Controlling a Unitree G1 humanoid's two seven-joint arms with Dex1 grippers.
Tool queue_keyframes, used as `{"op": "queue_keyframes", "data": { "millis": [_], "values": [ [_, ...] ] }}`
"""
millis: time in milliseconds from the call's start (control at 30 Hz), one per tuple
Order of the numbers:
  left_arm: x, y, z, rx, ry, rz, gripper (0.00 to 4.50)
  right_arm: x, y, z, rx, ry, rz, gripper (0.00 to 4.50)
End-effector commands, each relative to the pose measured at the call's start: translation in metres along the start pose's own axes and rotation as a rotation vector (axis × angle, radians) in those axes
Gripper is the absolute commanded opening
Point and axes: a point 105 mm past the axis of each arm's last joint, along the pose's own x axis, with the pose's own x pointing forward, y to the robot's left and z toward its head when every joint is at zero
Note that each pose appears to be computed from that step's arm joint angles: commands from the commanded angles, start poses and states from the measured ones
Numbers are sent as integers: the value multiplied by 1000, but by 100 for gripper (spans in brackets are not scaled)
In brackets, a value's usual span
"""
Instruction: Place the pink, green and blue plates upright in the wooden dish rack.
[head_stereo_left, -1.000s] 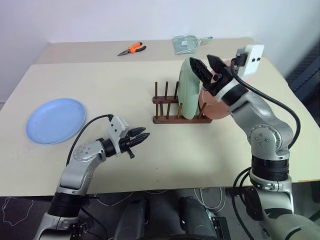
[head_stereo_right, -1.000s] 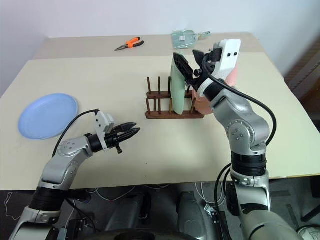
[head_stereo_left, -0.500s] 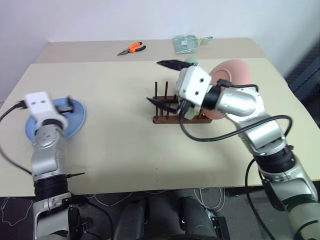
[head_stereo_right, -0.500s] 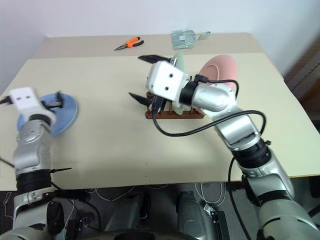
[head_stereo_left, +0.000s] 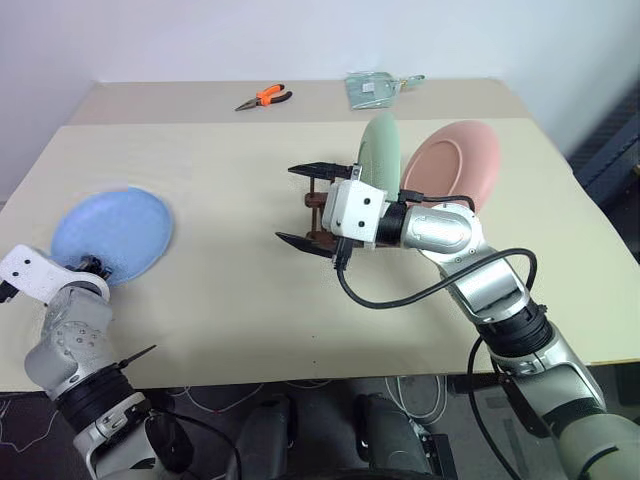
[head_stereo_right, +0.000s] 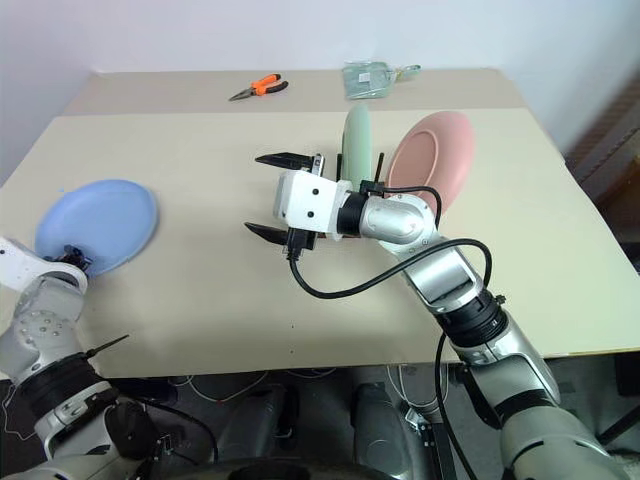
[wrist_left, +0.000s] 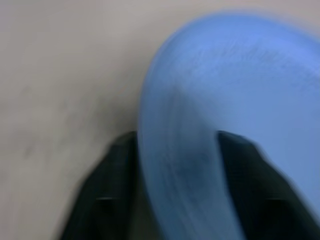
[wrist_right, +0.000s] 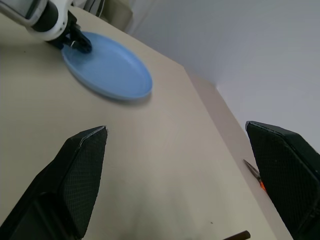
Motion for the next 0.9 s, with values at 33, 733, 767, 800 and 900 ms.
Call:
{"op": "queue_keyframes", "data": {
  "millis": [33,733,767,800,900],
  "values": [
    [-2,-7,10,-21,-26,-20,45,-3,-7,3,-12,-4,-35,450],
    [-147,-251,73,118,-406,-949,3,34,-56,-13,-458,148,-171,450],
    [-151,-253,70,118,-400,-959,3,36,-56,-15,-473,157,-171,450],
    [-153,-254,69,116,-395,-964,0,37,-56,-17,-480,161,-169,399],
    [-153,-253,65,122,-382,-963,0,39,-56,-21,-491,173,-171,267]
  ]
}}
